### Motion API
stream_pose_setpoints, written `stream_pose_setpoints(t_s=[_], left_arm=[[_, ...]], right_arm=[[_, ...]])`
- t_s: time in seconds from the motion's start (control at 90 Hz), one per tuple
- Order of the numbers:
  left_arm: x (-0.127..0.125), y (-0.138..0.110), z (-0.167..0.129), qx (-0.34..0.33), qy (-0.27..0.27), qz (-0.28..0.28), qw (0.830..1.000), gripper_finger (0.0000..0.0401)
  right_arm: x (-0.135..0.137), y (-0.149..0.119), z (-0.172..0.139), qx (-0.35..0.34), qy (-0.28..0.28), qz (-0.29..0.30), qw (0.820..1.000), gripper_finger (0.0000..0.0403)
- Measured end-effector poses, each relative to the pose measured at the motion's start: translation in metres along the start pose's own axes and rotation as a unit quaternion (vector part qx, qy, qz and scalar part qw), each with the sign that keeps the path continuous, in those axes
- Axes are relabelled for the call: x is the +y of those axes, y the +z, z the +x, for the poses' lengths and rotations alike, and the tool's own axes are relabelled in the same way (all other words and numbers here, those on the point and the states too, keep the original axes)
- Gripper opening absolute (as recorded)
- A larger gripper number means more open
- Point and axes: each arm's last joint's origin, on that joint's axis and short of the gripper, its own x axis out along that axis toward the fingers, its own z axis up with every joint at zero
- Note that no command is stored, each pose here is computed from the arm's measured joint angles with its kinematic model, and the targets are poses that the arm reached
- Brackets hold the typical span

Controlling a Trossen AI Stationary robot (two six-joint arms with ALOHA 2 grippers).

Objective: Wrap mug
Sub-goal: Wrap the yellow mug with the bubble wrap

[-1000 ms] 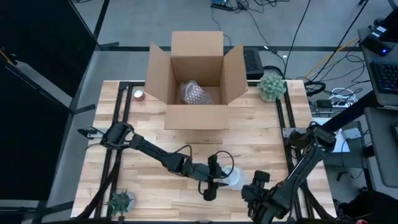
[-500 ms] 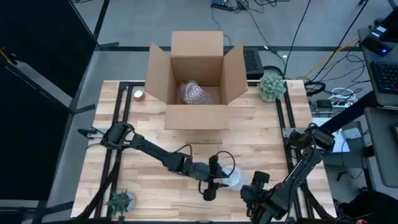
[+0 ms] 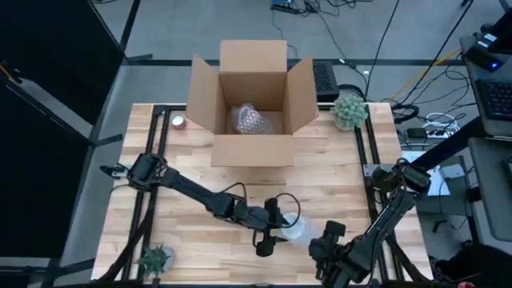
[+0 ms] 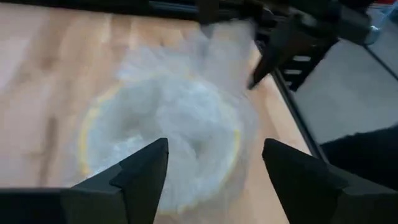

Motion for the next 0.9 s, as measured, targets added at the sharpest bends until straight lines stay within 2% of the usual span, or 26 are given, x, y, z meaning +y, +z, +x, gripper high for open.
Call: stream_pose_setpoints(t_s=[0.211,0.356,0.9], left_arm=[[0.001,0.0,-0.009,0.037,0.014,0.005,0.999,0.0253],[0.001,0.002,-0.012,0.035,0.022,0.005,0.999,0.0253],[0.005,-0.016,-0.014,0.101,0.062,0.017,0.993,0.0253]], right_arm=[[0.0,0.001,0.0,-0.008,-0.001,0.0,1.0,0.0254],[0.0,0.001,0.0,-0.008,-0.001,0.0,1.0,0.0254],[0.001,0.001,0.0,-0.009,0.001,0.002,1.0,0.0254]])
